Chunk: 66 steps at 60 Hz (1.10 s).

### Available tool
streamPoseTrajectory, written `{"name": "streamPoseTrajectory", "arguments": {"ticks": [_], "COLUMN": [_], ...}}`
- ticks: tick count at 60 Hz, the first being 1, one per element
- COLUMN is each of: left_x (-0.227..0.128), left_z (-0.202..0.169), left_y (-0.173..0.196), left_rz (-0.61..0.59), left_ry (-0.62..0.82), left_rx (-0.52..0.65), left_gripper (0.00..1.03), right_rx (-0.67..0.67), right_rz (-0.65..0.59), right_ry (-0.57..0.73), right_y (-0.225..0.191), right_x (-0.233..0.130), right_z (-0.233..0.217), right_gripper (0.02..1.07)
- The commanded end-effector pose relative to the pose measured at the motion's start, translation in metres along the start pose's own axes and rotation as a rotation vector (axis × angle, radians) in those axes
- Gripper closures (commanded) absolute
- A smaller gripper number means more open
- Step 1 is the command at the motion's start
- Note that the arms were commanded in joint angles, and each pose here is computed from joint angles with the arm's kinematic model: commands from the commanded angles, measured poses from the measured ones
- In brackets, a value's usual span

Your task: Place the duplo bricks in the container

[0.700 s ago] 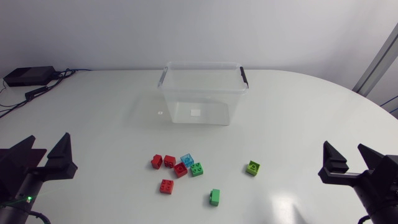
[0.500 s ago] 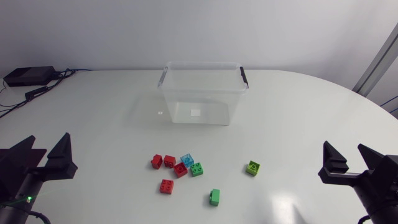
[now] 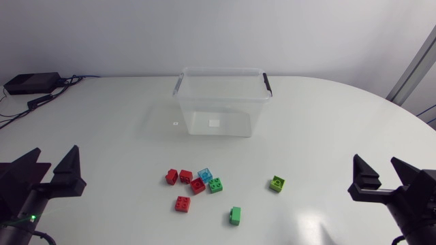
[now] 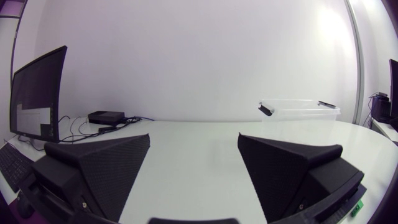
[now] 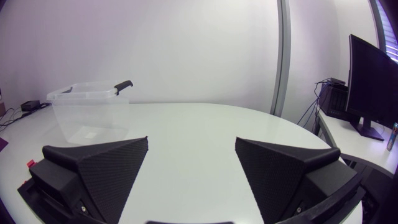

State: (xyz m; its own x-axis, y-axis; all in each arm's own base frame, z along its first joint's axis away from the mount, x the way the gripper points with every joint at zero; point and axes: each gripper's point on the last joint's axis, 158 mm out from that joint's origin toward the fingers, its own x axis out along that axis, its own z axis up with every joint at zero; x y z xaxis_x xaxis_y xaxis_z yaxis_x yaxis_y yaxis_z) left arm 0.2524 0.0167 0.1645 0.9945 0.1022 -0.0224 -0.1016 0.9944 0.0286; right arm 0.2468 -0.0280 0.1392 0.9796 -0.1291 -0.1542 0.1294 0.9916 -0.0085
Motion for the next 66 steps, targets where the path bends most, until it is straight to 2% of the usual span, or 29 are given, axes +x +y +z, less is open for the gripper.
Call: {"name": "streamPoseTrajectory", "arguments": {"ticks": [1, 13, 22, 27, 31, 37, 40, 45, 49, 60, 66], "left_x": [-0.003, -0.012, -0.007, 0.008, 0.024, 0.049, 0.061, 0.071, 0.078, 0.078, 0.073], "left_z": [0.015, 0.065, 0.092, 0.097, 0.092, 0.055, 0.030, 0.003, -0.024, -0.098, -0.122], "left_y": [-0.005, -0.010, -0.018, -0.025, -0.029, -0.042, -0.053, -0.077, -0.095, -0.128, -0.143], "left_rz": [-0.022, -0.053, -0.086, -0.098, -0.098, -0.122, -0.175, -0.276, -0.323, -0.405, -0.439], "left_ry": [-0.032, -0.064, -0.021, 0.058, 0.177, 0.476, 0.620, 0.727, 0.827, 1.094, 1.162], "left_rx": [-0.028, -0.049, -0.050, -0.036, -0.009, 0.079, 0.132, 0.123, 0.146, 0.237, 0.276], "left_gripper": [0.05, 0.08, 0.08, 0.11, 0.11, 0.10, 0.10, 0.11, 0.15, 0.17, 0.17], "right_rx": [-0.004, 0.002, -0.005, -0.009, -0.008, -0.017, -0.023, -0.031, -0.034, -0.029, -0.049], "right_rz": [0.019, 0.051, 0.081, 0.090, 0.095, 0.097, 0.098, 0.112, 0.125, 0.217, 0.232], "right_ry": [0.006, -0.063, -0.013, 0.024, 0.047, 0.114, 0.170, 0.267, 0.339, 0.536, 0.615], "right_y": [0.004, 0.011, 0.020, 0.023, 0.026, 0.029, 0.031, 0.037, 0.040, 0.054, 0.055], "right_x": [-0.002, -0.011, -0.007, 0.000, 0.006, 0.020, 0.030, 0.041, 0.047, 0.051, 0.054], "right_z": [0.000, 0.041, 0.058, 0.066, 0.072, 0.073, 0.067, 0.051, 0.038, -0.001, -0.017], "right_gripper": [0.06, 0.06, 0.06, 0.06, 0.06, 0.06, 0.06, 0.06, 0.06, 0.06, 0.06]}}
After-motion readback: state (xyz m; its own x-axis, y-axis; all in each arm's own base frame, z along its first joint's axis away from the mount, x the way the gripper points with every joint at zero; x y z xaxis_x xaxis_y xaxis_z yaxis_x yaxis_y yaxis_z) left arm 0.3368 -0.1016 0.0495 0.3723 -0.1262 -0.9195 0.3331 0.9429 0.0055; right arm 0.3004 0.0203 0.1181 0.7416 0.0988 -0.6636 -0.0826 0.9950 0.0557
